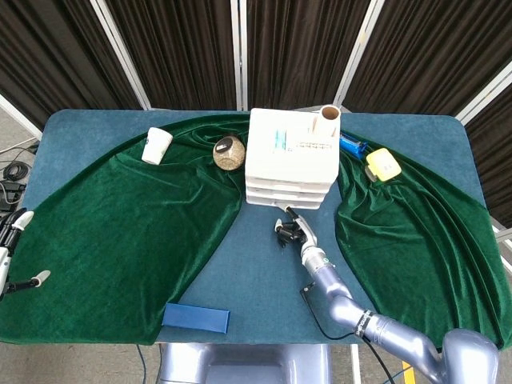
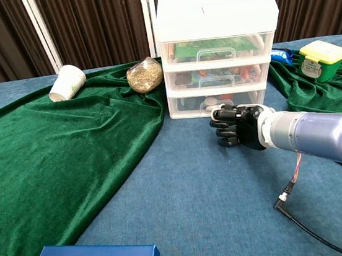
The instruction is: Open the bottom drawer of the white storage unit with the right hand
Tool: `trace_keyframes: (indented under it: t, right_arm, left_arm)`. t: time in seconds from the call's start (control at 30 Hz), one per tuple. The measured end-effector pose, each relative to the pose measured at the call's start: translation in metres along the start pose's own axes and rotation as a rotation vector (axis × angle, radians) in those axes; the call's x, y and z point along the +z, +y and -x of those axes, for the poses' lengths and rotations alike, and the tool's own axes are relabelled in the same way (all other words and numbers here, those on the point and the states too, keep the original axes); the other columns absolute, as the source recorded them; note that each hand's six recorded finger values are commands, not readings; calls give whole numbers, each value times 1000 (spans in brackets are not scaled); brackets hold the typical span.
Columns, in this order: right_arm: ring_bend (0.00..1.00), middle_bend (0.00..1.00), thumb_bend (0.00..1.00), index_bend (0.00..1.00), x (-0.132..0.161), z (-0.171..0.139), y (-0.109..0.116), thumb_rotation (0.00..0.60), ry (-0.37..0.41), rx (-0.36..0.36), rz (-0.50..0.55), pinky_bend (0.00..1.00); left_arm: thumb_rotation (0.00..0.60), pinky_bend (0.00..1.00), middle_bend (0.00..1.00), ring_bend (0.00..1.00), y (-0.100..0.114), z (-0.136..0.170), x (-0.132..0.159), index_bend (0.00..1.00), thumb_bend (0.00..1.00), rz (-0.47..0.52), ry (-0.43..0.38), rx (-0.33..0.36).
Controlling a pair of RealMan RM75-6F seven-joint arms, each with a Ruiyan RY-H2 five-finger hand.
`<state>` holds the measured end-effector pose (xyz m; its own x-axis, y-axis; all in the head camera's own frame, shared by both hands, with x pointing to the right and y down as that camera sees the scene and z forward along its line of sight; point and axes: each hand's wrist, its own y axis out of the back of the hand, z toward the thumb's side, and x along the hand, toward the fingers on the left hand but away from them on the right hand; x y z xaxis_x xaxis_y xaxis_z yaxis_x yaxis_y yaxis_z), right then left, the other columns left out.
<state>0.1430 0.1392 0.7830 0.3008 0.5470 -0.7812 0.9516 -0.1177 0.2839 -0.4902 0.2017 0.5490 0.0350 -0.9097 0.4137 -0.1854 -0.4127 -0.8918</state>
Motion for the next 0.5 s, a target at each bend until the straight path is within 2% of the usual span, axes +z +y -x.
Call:
trace_keyframes:
  t: [0.2,0.5]
  right_arm:
    - [941,908,659,157,0,4,-2,600,-9,10,22,811]
    - [941,908,659,314,-5,11,-7,600,-43,38,75,811]
  left_arm:
    - [600,0,0,0,0,-1,-1,0,45,3,4,-2]
    - [600,0,0,0,-1,-2,-3,0,45,2,10,-13]
